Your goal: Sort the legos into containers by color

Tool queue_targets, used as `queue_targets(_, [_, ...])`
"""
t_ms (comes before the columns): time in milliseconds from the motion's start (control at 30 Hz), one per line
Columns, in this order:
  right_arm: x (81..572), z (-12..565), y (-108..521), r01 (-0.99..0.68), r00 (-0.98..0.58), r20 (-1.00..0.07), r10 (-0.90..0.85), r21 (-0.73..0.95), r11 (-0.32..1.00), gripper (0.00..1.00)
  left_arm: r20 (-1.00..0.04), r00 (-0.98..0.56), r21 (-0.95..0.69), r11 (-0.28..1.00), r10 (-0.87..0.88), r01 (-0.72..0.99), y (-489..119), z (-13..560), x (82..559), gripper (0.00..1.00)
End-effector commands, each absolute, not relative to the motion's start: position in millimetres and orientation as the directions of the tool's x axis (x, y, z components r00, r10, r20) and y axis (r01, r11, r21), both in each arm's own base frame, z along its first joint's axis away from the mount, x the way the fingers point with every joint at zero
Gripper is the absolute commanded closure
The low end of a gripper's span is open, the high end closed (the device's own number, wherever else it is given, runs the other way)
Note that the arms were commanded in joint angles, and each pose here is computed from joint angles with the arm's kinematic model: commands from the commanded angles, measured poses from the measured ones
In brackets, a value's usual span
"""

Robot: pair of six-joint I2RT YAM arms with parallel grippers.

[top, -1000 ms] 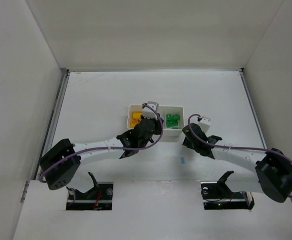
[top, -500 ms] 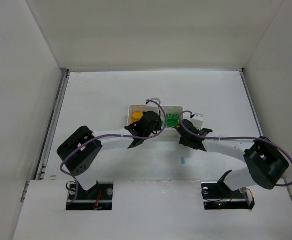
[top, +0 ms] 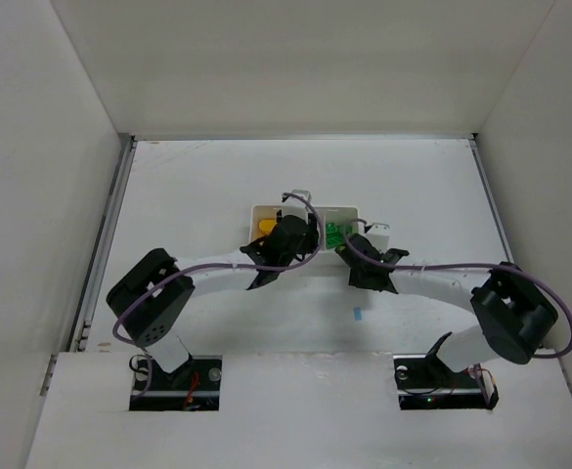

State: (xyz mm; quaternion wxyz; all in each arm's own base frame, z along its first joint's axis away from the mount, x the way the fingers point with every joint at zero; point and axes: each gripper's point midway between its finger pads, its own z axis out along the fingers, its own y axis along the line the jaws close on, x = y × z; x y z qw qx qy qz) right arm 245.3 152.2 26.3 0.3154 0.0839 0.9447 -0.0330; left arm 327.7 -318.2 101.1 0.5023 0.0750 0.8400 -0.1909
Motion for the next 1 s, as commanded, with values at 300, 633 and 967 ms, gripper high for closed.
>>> queue_targets(300, [237,24,175,0.144,-0.807,-0.575,0.135,0.031,0.989,0.67,-0.903,-0.384,-0.338,0.871,-0.193,0.357,-295,169,297,0.56])
queue_targets(633, [234,71,192,0.086,-0.732,-0.662,0.161,0.144,0.986,0.79,-0.893,-0.418,-0.34,0.859,-0.167,0.382,-281,147,246,0.58])
queue_targets(967, [312,180,282,-0.159,-0.581,-0.788,0.203,0.354,0.922,0.78,-0.899,-0.429,-0.286,0.859,-0.087,0.424,-294,115,195,0.61])
